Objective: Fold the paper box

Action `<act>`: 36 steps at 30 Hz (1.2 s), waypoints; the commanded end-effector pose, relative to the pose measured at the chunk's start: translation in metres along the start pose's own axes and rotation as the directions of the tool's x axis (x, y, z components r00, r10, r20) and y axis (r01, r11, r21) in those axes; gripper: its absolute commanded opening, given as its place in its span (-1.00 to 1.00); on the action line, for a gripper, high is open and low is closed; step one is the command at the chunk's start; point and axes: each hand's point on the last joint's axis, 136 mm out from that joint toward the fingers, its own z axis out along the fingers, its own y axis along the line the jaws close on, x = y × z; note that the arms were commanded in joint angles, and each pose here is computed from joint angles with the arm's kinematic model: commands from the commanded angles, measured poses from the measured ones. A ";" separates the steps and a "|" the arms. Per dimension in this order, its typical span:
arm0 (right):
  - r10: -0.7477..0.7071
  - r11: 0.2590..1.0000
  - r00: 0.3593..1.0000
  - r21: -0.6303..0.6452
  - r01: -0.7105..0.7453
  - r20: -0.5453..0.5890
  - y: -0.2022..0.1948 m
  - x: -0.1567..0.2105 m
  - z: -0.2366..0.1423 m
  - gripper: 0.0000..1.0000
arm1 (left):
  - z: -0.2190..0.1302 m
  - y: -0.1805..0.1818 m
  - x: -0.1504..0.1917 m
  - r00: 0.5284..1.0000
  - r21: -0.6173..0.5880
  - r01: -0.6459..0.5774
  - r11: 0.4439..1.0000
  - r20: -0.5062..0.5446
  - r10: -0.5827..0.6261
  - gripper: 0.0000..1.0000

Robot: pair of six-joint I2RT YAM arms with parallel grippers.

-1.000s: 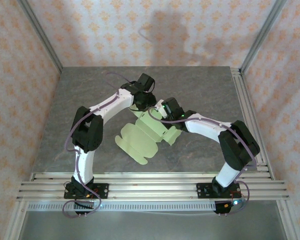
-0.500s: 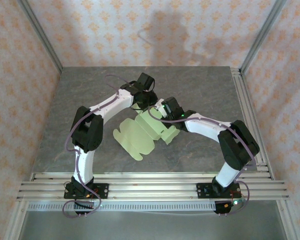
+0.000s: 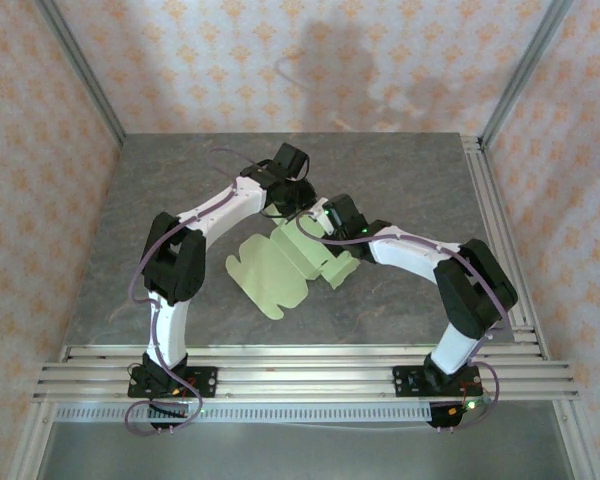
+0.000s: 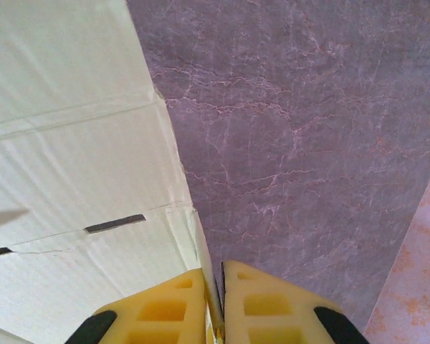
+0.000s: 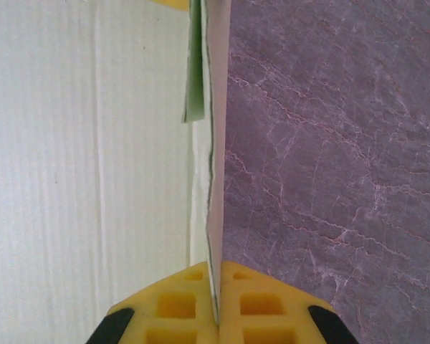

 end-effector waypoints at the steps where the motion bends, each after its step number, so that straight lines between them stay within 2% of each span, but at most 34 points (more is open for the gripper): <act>1: -0.001 1.000 0.999 0.014 0.001 0.032 -0.003 -0.015 0.000 -1.00 | -0.012 -0.023 0.015 0.998 0.056 -0.042 0.998 -0.041 0.044 -0.70; 4: 0.005 1.000 1.000 0.019 -0.005 0.023 -0.004 -0.013 0.001 -1.00 | -0.017 -0.021 0.013 0.998 0.043 -0.053 0.998 -0.019 0.054 -0.33; 9: 0.046 0.998 0.999 0.045 -0.045 -0.024 -0.009 -0.005 0.005 -1.00 | -0.038 -0.017 0.005 0.995 0.035 -0.076 0.996 0.065 0.074 0.07; 13: 0.054 0.997 0.998 0.059 -0.052 -0.038 -0.011 0.000 0.007 -1.00 | -0.072 -0.015 -0.005 0.983 0.030 -0.112 0.993 0.153 0.106 0.41; 18: 0.036 0.997 0.998 0.069 -0.033 -0.046 -0.012 0.004 0.008 -1.00 | -0.105 0.000 -0.017 0.965 -0.001 -0.127 0.992 0.231 0.124 1.00; 25: 0.012 0.998 0.999 0.061 -0.010 -0.031 -0.012 0.001 0.002 -1.00 | -0.131 0.034 -0.037 0.918 -0.052 -0.208 0.977 0.334 0.213 1.00; 31: -0.023 1.000 0.999 0.013 0.023 -0.035 -0.007 0.001 -0.001 -0.99 | -0.139 0.069 -0.050 0.897 0.050 -0.217 0.975 0.404 0.179 1.00; 36: -0.029 0.999 0.999 -0.033 0.028 -0.039 -0.008 0.001 -0.003 -1.00 | -0.157 0.099 -0.054 0.849 -0.059 -0.264 0.963 0.459 0.261 1.00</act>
